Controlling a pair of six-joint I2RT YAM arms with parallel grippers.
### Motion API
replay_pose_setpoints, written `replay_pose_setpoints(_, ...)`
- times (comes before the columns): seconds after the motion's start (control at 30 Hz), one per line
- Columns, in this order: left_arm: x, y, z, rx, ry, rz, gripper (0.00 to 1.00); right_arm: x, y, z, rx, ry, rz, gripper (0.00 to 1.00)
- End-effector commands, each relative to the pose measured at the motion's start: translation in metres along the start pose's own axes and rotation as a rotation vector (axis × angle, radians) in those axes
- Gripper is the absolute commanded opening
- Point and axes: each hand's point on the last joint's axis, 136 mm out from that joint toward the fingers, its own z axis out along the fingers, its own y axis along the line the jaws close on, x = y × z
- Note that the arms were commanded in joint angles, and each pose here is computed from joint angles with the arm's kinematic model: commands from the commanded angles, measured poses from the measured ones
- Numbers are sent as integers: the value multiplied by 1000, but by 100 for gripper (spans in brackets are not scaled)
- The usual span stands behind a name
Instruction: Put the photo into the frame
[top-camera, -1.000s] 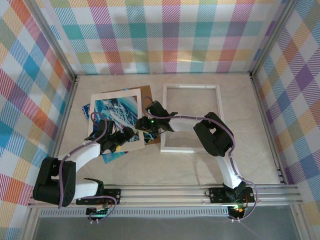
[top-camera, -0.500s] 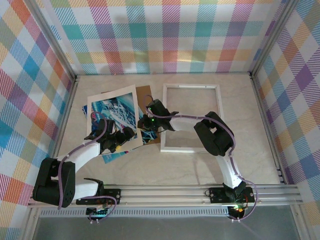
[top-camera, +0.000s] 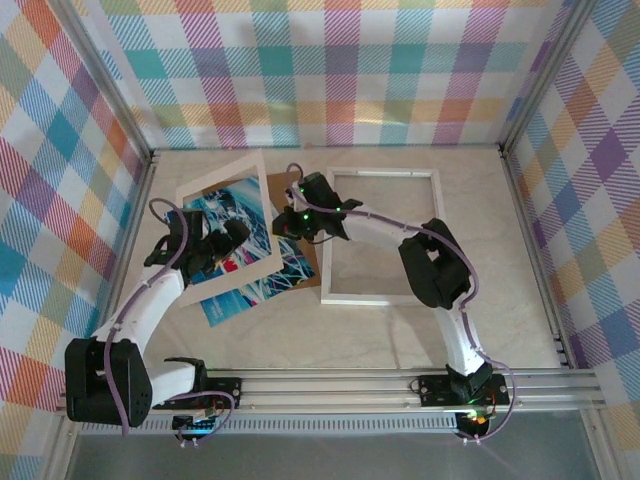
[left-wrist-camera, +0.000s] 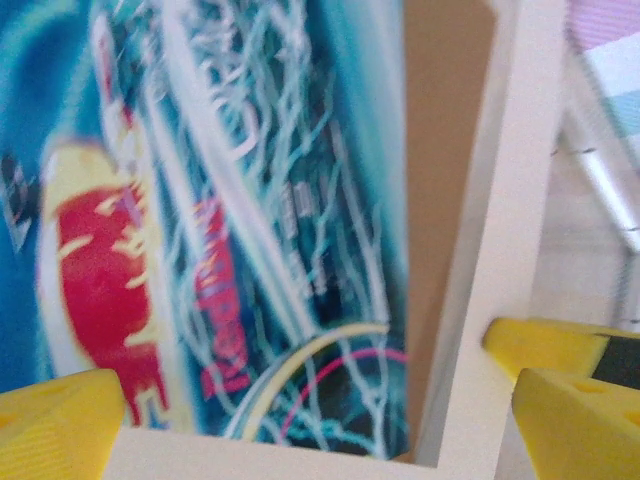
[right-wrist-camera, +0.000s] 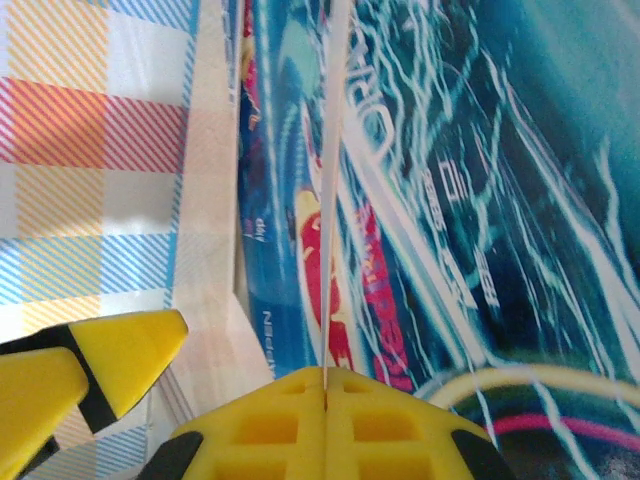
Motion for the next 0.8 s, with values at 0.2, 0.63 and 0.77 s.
replay_pose_setpoints(0.2, -21, -28, 7, 91, -22, -29, 100, -13, 9, -58, -18, 31, -32, 0)
replay_pose_setpoints(0.63, -18, -42, 29, 100, 7, 21, 100, -2, -24, -195, -20, 38, -54, 0)
replay_pose_setpoints(0.77, -13, -63, 45, 113, 29, 65, 100, 8, -41, -227, 4, 27, -44, 0)
